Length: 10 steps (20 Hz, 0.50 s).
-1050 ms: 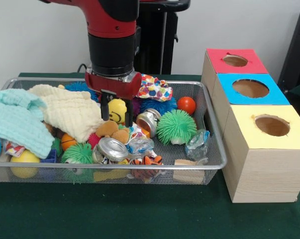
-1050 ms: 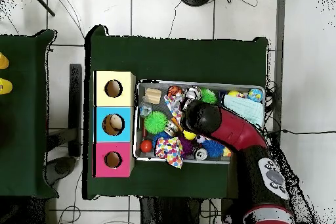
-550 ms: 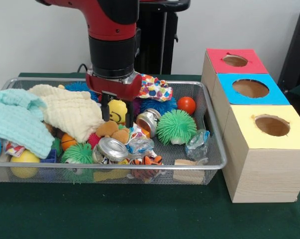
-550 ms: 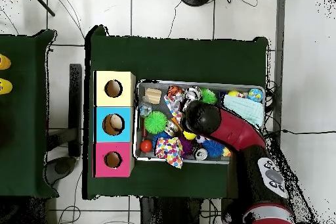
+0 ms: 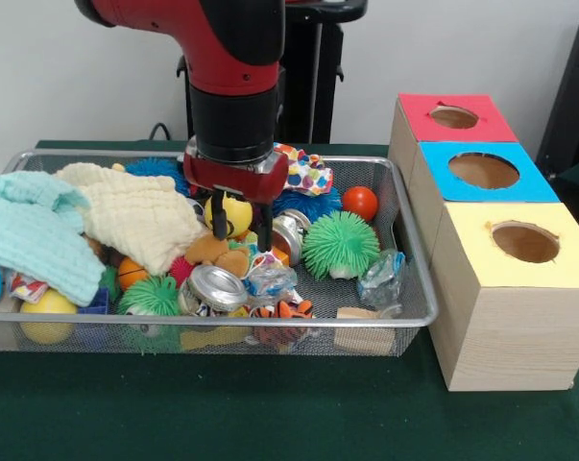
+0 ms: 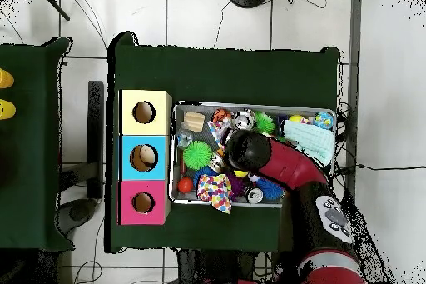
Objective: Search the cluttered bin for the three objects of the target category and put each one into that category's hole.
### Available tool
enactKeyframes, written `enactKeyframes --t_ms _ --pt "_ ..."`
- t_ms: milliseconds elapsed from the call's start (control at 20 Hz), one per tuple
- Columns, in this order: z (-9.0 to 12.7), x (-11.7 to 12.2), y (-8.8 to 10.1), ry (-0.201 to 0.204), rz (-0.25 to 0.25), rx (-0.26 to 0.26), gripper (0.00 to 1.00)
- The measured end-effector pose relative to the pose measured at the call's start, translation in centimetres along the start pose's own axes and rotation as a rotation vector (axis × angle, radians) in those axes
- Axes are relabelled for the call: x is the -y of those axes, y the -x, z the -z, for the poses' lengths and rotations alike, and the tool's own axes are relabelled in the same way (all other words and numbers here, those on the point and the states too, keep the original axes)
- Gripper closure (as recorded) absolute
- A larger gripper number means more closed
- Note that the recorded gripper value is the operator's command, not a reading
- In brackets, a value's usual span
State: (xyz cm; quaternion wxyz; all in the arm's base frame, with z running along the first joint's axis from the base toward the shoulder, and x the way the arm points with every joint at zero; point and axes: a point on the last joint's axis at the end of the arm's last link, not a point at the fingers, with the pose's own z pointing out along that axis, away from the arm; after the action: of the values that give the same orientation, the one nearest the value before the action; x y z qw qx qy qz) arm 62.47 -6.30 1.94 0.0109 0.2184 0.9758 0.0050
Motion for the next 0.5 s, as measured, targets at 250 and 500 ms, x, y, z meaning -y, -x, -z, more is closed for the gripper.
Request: enactKeyframes --t_ms 250,500 --pt "-0.6 -1.2 -1.0 -0.035 0.056 0.001 0.0" --pt "-0.3 -1.5 -1.4 -0.112 0.136 0.031 0.0"
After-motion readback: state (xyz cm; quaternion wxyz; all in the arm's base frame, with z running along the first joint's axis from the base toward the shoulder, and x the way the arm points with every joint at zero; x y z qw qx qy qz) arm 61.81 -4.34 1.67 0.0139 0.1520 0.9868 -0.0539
